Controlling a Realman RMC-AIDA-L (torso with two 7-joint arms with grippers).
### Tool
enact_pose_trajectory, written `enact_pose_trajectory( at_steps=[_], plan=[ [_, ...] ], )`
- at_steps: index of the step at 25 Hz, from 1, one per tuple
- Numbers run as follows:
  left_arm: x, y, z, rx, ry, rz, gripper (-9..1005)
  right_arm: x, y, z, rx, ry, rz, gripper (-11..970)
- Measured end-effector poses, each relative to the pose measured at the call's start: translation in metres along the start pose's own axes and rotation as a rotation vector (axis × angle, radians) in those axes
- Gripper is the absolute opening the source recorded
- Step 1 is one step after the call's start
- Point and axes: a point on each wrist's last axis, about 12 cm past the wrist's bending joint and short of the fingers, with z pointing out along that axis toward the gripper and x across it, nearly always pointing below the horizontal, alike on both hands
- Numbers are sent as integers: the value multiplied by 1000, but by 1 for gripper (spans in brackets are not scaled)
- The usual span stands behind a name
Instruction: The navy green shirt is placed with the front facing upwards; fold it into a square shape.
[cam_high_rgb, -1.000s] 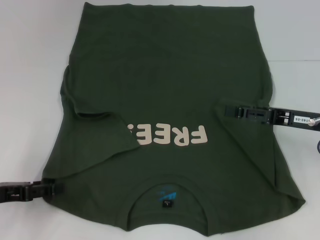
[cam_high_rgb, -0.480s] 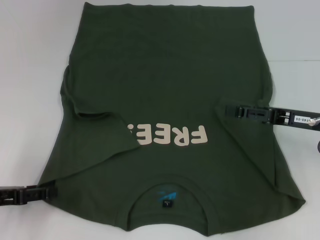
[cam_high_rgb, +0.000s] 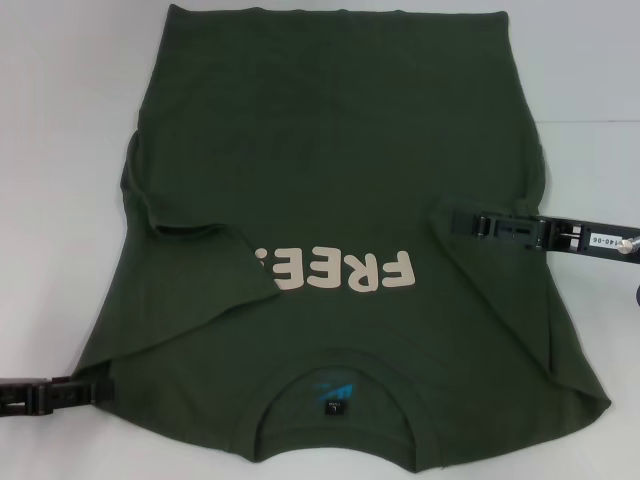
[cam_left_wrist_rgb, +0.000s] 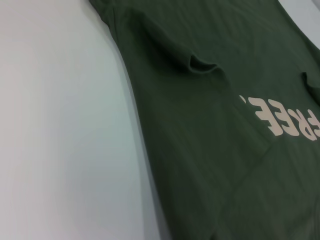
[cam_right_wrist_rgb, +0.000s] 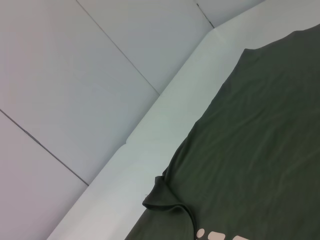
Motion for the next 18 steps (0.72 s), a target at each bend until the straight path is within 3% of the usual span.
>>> enact_pose_trajectory(
  at_steps=[18],
  plan=[
    [-10,-7,9,26,13,29,785,0,0,0,1,0,0,900]
  ],
)
